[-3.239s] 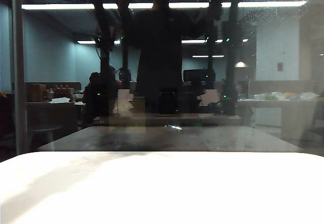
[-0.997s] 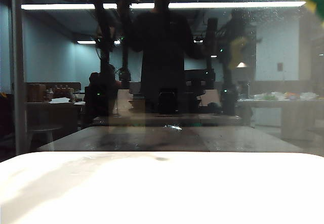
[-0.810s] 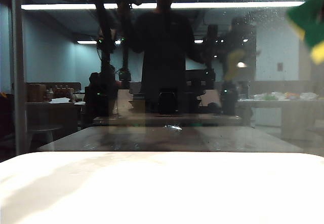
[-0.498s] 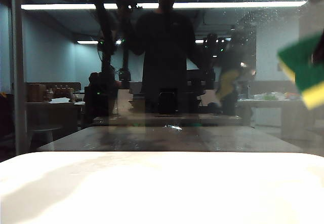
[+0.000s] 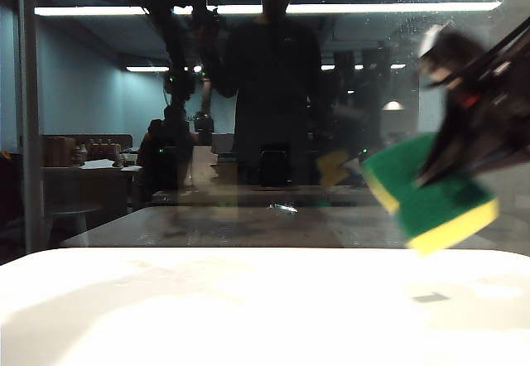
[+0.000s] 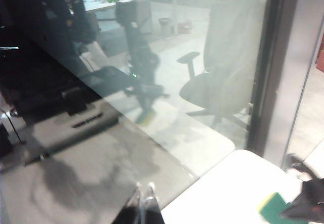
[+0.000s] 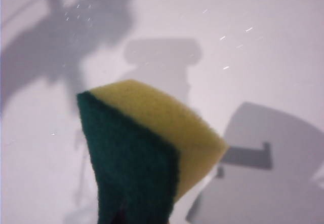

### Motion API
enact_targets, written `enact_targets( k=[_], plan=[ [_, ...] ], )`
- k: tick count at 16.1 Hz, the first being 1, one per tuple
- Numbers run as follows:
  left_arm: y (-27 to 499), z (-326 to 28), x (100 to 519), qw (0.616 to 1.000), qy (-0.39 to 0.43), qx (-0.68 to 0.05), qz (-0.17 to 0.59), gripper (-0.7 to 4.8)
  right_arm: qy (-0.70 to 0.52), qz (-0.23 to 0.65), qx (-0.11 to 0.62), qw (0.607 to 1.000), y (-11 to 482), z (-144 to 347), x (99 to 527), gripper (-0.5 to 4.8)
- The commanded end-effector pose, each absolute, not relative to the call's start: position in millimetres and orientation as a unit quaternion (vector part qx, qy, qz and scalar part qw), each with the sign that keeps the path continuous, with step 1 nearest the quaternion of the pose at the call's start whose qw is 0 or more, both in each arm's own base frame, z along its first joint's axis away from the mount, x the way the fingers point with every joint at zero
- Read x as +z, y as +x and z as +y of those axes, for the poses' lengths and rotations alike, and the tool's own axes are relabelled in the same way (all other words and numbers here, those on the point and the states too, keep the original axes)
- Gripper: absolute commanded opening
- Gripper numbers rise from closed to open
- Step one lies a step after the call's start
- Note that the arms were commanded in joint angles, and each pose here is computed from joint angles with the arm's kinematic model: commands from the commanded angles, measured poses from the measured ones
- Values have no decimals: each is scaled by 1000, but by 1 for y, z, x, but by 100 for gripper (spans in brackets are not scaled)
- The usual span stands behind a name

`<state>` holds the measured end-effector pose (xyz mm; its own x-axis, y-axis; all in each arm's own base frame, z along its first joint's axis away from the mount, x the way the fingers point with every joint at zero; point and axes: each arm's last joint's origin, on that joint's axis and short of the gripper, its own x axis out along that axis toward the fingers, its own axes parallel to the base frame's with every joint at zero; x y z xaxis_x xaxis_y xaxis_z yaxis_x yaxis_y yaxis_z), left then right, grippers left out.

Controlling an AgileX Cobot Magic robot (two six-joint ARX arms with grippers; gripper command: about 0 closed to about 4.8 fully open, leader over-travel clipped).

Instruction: Reach upward to find where there is water on the glass, pick up the sponge from the table, dry the water, and finally place the sponge back on the table.

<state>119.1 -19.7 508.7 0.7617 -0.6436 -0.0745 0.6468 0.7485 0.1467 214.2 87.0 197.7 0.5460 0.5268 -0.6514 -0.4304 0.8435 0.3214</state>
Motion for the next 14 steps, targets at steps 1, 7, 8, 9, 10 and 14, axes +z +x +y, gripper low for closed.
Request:
enact_targets(
  k=[1, 7, 8, 9, 10, 14],
  plan=[
    [100, -18, 498, 945, 92, -314, 2, -6, 71, 395, 290, 869, 224, 105, 183, -6],
    [52, -17, 464, 947, 104, -302, -13, -6, 75, 456, 287, 839, 235, 122, 142, -6],
    [45, -17, 458, 947, 104, -302, -15, -6, 76, 465, 284, 835, 235, 123, 138, -6],
    [38, -17, 453, 948, 105, -301, -17, -6, 81, 472, 286, 830, 235, 123, 135, -5],
    [34, -17, 450, 948, 105, -301, -18, -6, 84, 473, 289, 828, 235, 123, 135, 6],
    [29, -15, 432, 958, 102, -268, 4, -6, 94, 476, 292, 824, 235, 124, 135, 181]
  ],
)
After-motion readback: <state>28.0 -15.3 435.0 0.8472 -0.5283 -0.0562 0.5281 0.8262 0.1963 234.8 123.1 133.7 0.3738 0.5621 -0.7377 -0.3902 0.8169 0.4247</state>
